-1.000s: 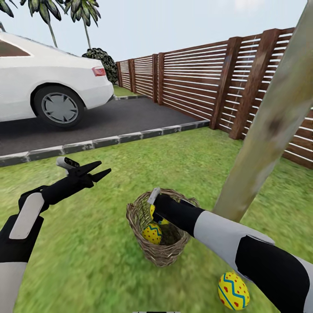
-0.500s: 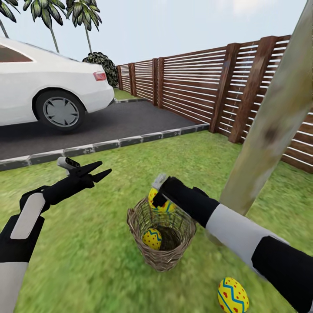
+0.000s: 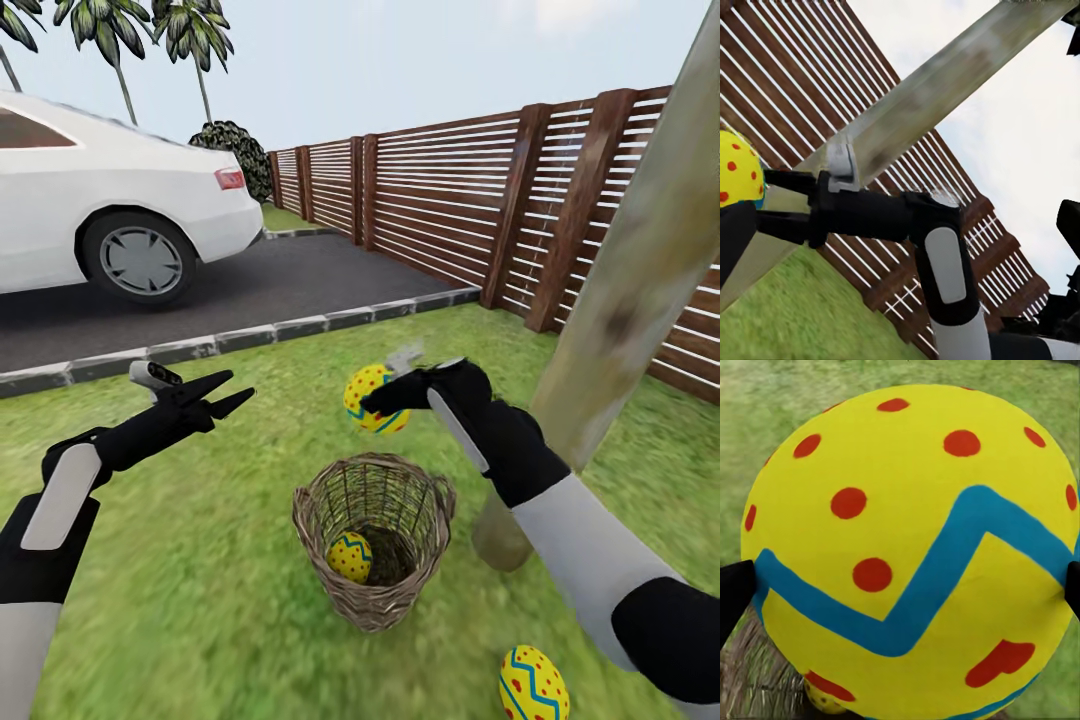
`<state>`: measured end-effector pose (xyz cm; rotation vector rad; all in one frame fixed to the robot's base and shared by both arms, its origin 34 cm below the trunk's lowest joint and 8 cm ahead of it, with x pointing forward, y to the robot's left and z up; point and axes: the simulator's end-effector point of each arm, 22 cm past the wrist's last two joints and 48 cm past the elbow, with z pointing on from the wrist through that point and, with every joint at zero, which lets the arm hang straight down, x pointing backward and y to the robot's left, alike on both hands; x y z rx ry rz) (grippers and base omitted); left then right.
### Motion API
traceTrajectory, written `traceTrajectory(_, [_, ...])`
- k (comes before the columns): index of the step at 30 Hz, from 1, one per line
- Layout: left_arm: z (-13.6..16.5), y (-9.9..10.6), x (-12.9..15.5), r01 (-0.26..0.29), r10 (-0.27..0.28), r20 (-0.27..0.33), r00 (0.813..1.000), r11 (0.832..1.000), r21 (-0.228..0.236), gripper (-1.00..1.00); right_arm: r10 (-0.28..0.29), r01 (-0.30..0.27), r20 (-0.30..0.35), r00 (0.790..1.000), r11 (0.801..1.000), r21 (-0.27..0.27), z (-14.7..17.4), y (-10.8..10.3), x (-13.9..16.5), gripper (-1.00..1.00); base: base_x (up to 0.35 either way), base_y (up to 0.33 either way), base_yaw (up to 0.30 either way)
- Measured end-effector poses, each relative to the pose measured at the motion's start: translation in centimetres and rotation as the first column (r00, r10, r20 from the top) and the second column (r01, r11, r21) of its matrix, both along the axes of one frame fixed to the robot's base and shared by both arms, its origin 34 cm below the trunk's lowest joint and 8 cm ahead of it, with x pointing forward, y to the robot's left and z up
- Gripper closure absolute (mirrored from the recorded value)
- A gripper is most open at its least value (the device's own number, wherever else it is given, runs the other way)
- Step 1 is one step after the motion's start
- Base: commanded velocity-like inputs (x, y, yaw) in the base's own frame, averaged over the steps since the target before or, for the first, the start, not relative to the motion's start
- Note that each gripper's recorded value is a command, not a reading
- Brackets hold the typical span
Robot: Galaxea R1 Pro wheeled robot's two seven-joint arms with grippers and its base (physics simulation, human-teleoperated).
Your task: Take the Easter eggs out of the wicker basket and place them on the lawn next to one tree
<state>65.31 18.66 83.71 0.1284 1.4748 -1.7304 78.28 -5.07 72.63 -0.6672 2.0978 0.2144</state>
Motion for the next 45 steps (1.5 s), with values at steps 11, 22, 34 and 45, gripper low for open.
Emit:
traceTrajectory(11, [-0.1, 0.1, 0.1, -0.003, 0.003, -0.004, 1.0, 1.0, 0.0, -1.0, -0.031, 0.066, -0.167, 0.985, 0.975, 0.21, -4.2, -2.5, -2.3, 1.0, 0.0, 0.0, 0.0])
traceTrajectory(22, [0.3, 0.1, -0.1, -0.007, 0.007, 0.004, 1.0, 1.0, 0.001, -1.0, -0.018, 0.07, -0.228, 0.974, 0.972, 0.224, -7.7, -2.1, -5.4, 1.0, 0.0, 0.0, -0.155])
traceTrajectory(34, [0.3, 0.0, -0.1, -0.005, 0.005, 0.003, 1.0, 1.0, 0.0, -1.0, 0.103, 0.09, -0.386, 0.917, 0.888, 0.45, -9.2, -0.9, -9.1, 1.0, 0.0, 0.0, -0.021])
traceTrajectory(45, [0.9, 0.0, -0.4, -0.005, 0.005, 0.015, 1.0, 1.0, 0.0, -1.0, 0.131, 0.125, -0.448, 0.884, 0.858, 0.498, -10.7, -1.1, -11.3, 1.0, 0.0, 0.0, -0.199])
